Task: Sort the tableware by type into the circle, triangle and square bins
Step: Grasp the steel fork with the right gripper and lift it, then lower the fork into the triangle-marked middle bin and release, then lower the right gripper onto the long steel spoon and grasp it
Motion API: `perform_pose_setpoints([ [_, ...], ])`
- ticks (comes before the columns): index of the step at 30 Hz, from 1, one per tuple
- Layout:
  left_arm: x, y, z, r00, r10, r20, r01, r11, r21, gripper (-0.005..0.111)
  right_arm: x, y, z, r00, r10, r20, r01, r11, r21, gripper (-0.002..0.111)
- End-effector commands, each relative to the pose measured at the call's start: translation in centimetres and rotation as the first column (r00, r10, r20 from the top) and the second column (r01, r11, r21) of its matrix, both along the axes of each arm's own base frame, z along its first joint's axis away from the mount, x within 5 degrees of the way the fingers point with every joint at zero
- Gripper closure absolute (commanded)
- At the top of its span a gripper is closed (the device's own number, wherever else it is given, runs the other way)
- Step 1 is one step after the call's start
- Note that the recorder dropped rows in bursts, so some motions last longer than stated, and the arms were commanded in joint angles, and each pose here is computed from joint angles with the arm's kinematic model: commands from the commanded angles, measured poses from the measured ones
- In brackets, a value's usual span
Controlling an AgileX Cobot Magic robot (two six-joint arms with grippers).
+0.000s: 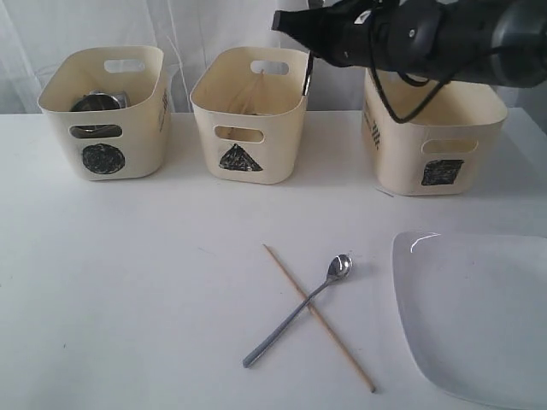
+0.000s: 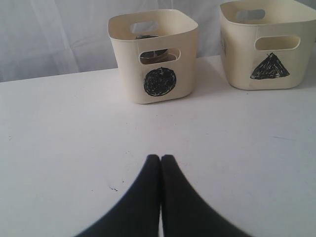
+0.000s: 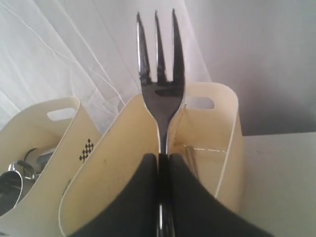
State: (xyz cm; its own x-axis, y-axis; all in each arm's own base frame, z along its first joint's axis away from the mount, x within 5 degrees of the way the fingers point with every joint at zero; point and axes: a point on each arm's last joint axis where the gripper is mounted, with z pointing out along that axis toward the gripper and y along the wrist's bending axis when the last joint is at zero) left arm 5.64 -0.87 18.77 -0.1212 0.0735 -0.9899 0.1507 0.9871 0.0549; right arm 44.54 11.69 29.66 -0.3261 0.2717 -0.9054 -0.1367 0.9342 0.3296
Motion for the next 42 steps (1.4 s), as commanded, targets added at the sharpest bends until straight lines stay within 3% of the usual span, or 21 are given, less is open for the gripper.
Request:
perform_pose_setpoints([
  [1, 0.0, 0.0, -0.1, 1.0, -0.003, 0.001, 0.003, 1.0, -0.008, 0.107, 2.9, 0.8, -0.7, 1.0, -0.004, 0.02, 0.003, 1.0, 0.022, 0.108],
  [10, 0.0, 0.0, -0.1, 1.0, -0.003, 0.001, 0.003, 1.0, -0.008, 0.107, 7.4, 3.7, -3.9, 0.996, 0.077, -0.032, -0.078, 0.996, -0.036, 0.107],
  [15, 0.0, 0.0, -0.1, 1.0, -0.003, 0.001, 0.003, 1.0, -0.008, 0.107, 8.3, 4.3, -4.5, 0.994, 0.104, -0.042, -0.107, 0.992, -0.068, 0.085],
  [18, 0.0, 0.0, -0.1, 1.0, -0.003, 0.001, 0.003, 1.0, -0.008, 0.107, 8.3, 4.3, -4.4, 0.993, 0.111, -0.044, -0.115, 0.99, -0.085, 0.072],
  [23, 0.0, 0.0, -0.1, 1.0, -0.003, 0.001, 0.003, 1.0, -0.008, 0.107, 6.9, 3.7, -3.4, 0.982, 0.141, -0.124, -0.159, 0.977, -0.144, 0.072],
  [28, 0.0, 0.0, -0.1, 1.0, -0.003, 0.001, 0.003, 1.0, -0.008, 0.107, 3.2, 2.2, -3.4, 0.951, 0.179, -0.252, -0.244, 0.934, -0.259, 0.073],
  [31, 0.0, 0.0, -0.1, 1.0, -0.003, 0.001, 0.003, 1.0, -0.008, 0.107, -0.9, 1.5, -3.9, 0.873, 0.234, -0.427, -0.388, 0.865, -0.319, 0.073],
  [34, 0.0, 0.0, -0.1, 1.0, -0.003, 0.001, 0.003, 1.0, -0.008, 0.107, -5.3, 2.2, -5.0, 0.719, 0.312, -0.621, -0.595, 0.738, -0.318, 0.073],
  [36, 0.0, 0.0, -0.1, 1.0, -0.003, 0.001, 0.003, 1.0, -0.008, 0.107, -7.3, 2.7, -6.3, 0.634, 0.326, -0.701, -0.667, 0.689, -0.283, 0.073],
  [42, 0.0, 0.0, -0.1, 1.0, -0.003, 0.001, 0.003, 1.0, -0.008, 0.107, -9.4, 3.7, -10.1, 0.558, 0.301, -0.773, -0.724, 0.632, -0.277, 0.073],
])
